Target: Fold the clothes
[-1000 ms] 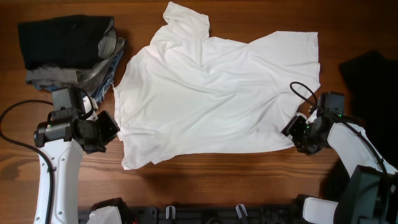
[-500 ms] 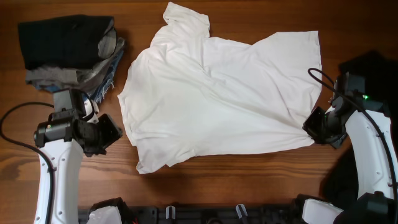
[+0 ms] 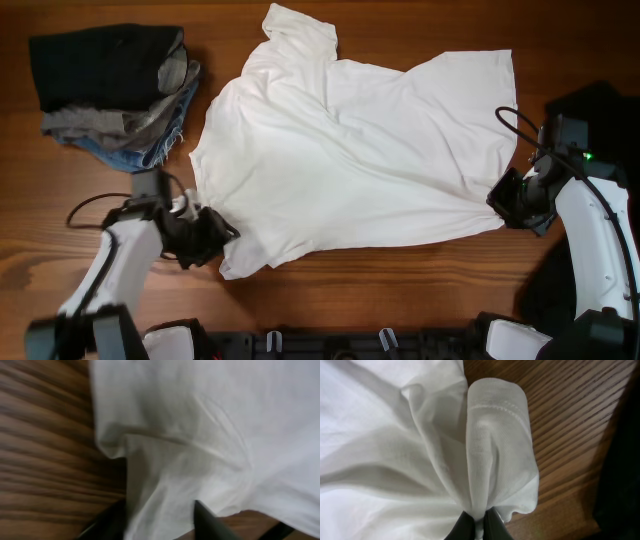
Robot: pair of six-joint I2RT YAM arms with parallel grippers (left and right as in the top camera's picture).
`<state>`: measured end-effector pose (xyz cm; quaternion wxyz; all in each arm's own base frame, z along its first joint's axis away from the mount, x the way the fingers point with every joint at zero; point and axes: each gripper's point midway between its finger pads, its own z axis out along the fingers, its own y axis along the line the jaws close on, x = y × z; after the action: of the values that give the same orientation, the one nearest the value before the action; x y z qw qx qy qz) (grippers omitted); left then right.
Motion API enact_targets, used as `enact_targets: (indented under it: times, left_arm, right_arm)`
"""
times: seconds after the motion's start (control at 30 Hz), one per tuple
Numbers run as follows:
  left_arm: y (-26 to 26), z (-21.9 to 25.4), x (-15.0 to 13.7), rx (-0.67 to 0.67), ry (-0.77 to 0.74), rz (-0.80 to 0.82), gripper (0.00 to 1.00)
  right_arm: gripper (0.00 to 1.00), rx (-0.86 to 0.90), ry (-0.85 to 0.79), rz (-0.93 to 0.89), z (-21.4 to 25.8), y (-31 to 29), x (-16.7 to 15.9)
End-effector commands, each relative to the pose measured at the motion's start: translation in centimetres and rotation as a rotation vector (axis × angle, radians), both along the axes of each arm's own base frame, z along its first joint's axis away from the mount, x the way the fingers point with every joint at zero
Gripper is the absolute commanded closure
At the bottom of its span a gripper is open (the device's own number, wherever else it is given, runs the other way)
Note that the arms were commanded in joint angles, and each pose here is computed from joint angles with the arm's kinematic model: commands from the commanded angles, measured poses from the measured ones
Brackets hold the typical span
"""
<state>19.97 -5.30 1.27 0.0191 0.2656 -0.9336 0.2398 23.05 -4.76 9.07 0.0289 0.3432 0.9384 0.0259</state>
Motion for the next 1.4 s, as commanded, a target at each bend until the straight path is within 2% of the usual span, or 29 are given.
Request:
enact_targets:
  times: [0.0,0.03,0.17,0.27,0.3,0.4,0.47,0.53,0.57,0.6,0.63,0.73,0.8,0.9,1.03,1.1,1.13,1.17,1.3,1.37]
  left_arm:
    - [-2.1,-0.7,-1.4,-0.047,0.055,-0.075,0.91]
    - [-2.0,-0.6,-1.4,-0.048,0.061,-0.068,0.96]
    - [-0.3,2.9,-0.1,-0.035,0.04,-0.046,0.96]
    - [3.8,8.7,1.2,0.157,-0.019,-0.022,0.96]
    - [4.8,11.5,1.8,0.221,-0.083,-0.03,0.96]
    - [5.4,16.6,2.7,0.276,-0.238,-0.01,0.96]
    - [5.3,17.8,2.4,0.287,-0.288,-0.004,0.96]
    - [5.1,17.4,1.5,0.279,-0.254,-0.008,0.94]
    - [4.9,16.1,1.1,0.268,-0.222,-0.017,0.69]
    - [4.7,14.3,1.0,0.262,-0.197,-0.022,0.51]
    - [4.6,12.3,0.8,0.253,-0.163,-0.015,0.42]
    - [1.7,6.9,1.0,0.053,-0.104,0.0,0.35]
    - [1.1,4.8,0.3,0.01,-0.032,-0.002,0.33]
    - [0.9,1.8,-0.7,-0.014,0.092,0.001,0.34]
    - [0.8,0.0,-0.1,-0.018,0.119,-0.014,0.4]
    - [0.4,-0.7,0.7,-0.015,0.1,-0.038,0.55]
    - [0.0,-0.8,0.9,-0.021,0.089,-0.053,0.74]
    - [-1.4,0.0,1.1,-0.099,0.074,-0.063,0.96]
    - [-0.9,3.2,1.2,-0.118,0.096,-0.096,0.96]
    - [1.3,6.0,1.9,-0.027,0.08,-0.097,0.96]
  right_arm:
    - [0.96,0.007,-0.022,0.012,0.4,0.0,0.4]
    - [0.96,0.014,-0.024,0.02,0.4,0.2,0.4]
    - [0.96,0.016,-0.024,0.022,0.4,0.2,0.4]
    - [0.96,0.022,-0.004,0.023,0.7,0.4,-0.4]
    - [0.96,0.023,0.005,0.028,1.0,0.5,-1.0]
    - [0.96,0.021,-0.005,0.027,1.7,0.7,-1.6]
    - [0.95,0.012,-0.027,0.043,2.1,0.7,-1.6]
    - [0.95,0.003,-0.039,0.042,2.2,0.5,-1.3]
    - [0.95,0.002,-0.046,0.042,2.2,0.5,-1.1]
    - [0.94,0.0,-0.054,0.042,2.2,0.4,-0.9]
    - [0.94,-0.001,-0.056,0.042,2.2,0.4,-0.9]
    - [0.93,0.0,-0.053,0.043,2.2,0.4,-0.9]
    - [0.93,0.0,-0.053,0.043,2.2,0.4,-0.9]
    - [0.93,0.0,-0.053,0.043,2.2,0.4,-0.9]
    - [0.93,0.0,-0.053,0.043,2.2,0.4,-0.9]
    - [0.93,0.0,-0.053,0.042,2.2,0.4,-0.9]
    - [0.92,0.0,-0.053,0.043,2.2,0.4,-0.9]
    - [0.92,-0.001,-0.055,0.043,2.2,0.4,-0.9]
    - [0.92,0.001,-0.046,0.045,2.2,0.4,-1.1]
    - [0.94,0.003,-0.039,0.045,2.1,0.5,-1.3]
